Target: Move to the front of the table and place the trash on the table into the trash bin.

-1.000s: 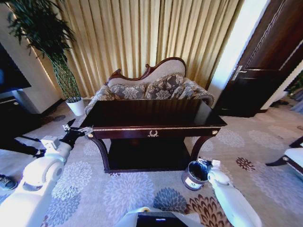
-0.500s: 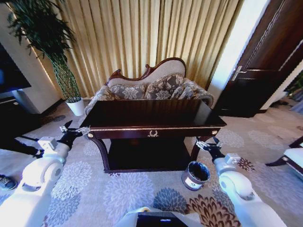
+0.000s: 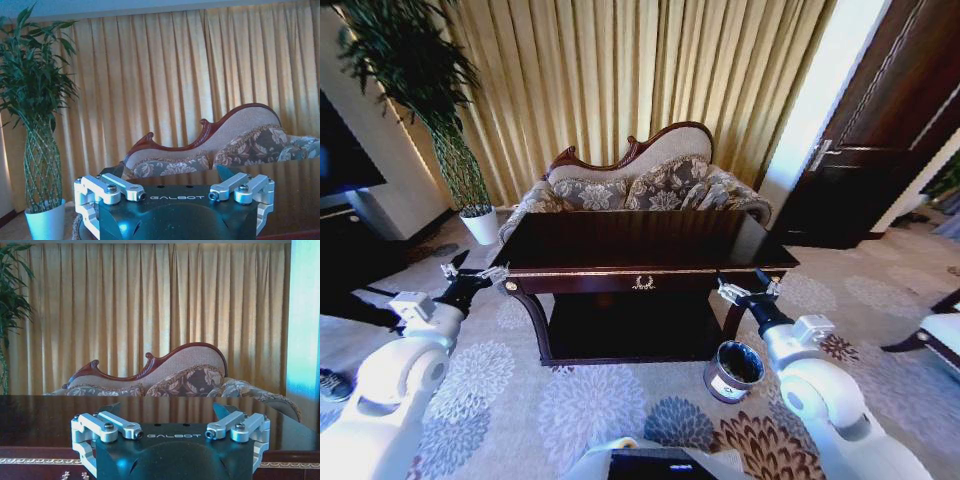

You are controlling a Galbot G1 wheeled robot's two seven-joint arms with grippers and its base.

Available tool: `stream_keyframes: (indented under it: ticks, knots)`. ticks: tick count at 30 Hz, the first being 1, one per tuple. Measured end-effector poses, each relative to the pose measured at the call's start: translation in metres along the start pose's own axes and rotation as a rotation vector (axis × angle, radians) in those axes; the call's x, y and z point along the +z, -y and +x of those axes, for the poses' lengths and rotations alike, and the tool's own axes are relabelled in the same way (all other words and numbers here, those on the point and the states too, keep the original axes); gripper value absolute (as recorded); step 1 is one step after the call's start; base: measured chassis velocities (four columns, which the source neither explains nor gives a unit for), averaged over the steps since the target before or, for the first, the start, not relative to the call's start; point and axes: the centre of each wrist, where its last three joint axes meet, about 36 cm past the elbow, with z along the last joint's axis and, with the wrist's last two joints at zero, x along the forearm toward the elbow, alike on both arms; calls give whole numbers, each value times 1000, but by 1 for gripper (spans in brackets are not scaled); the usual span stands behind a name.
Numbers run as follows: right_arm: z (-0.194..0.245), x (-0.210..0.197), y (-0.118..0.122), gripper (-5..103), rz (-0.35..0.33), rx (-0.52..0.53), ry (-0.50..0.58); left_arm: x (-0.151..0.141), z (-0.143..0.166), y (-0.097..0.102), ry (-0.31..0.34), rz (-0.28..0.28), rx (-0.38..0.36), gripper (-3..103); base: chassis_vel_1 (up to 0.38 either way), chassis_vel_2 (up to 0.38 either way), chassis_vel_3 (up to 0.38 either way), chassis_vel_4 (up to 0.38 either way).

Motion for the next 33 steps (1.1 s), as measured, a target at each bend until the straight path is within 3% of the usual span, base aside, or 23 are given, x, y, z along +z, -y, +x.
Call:
stream_keyframes:
  ticks: [6,33]
  knots:
    - [6,-6,-4,100,2,-10,2,-11,3,2,16,-15,12,100,73,-69,-76,71]
    - [15,-2,-5,100,-4,12,-12,-9,7,4,5,-18,19,100,177,-187,-184,182]
